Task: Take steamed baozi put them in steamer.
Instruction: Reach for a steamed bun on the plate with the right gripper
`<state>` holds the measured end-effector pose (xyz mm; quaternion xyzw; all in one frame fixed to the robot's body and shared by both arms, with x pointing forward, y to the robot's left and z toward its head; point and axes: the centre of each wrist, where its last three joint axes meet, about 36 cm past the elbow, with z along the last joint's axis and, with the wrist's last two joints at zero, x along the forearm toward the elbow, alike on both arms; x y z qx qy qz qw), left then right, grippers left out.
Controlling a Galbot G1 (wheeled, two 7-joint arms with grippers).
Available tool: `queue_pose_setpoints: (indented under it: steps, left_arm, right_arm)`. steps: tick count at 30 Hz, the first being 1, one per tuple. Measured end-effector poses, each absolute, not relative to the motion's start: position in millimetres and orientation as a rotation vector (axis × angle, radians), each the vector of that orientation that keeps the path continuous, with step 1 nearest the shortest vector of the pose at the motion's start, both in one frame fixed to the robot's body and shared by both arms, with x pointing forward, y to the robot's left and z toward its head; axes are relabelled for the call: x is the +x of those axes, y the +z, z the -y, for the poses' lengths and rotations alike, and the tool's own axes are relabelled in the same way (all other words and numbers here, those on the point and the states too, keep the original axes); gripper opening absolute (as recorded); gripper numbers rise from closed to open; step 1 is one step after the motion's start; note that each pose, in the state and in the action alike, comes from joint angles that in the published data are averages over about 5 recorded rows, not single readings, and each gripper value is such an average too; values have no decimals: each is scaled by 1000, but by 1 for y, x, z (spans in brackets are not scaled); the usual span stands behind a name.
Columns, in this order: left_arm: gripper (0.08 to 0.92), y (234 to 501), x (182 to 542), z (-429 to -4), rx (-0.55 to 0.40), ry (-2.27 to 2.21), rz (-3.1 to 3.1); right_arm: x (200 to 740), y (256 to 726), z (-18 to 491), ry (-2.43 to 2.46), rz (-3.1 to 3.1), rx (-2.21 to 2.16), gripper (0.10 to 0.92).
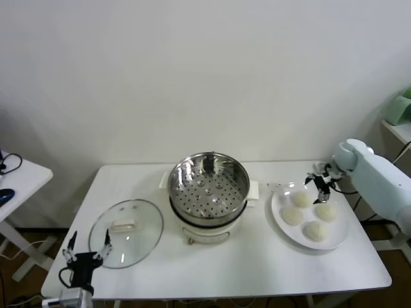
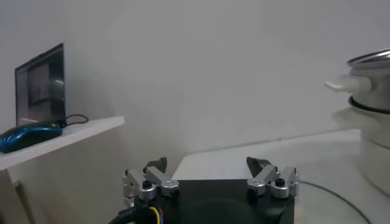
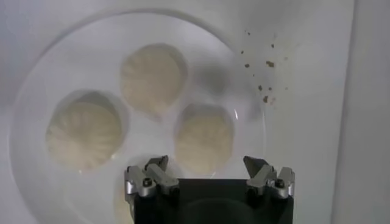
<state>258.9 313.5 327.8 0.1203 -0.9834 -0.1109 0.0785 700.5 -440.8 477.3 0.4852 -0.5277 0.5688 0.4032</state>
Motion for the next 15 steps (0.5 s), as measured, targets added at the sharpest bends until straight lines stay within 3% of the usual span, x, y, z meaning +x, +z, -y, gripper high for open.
queue_pose_setpoints:
  steps: [15]
  left_arm:
    - [823,326,258,-317,372,-342,2937]
  right_arm:
    - [706,449,429,1407,1317,1223,823]
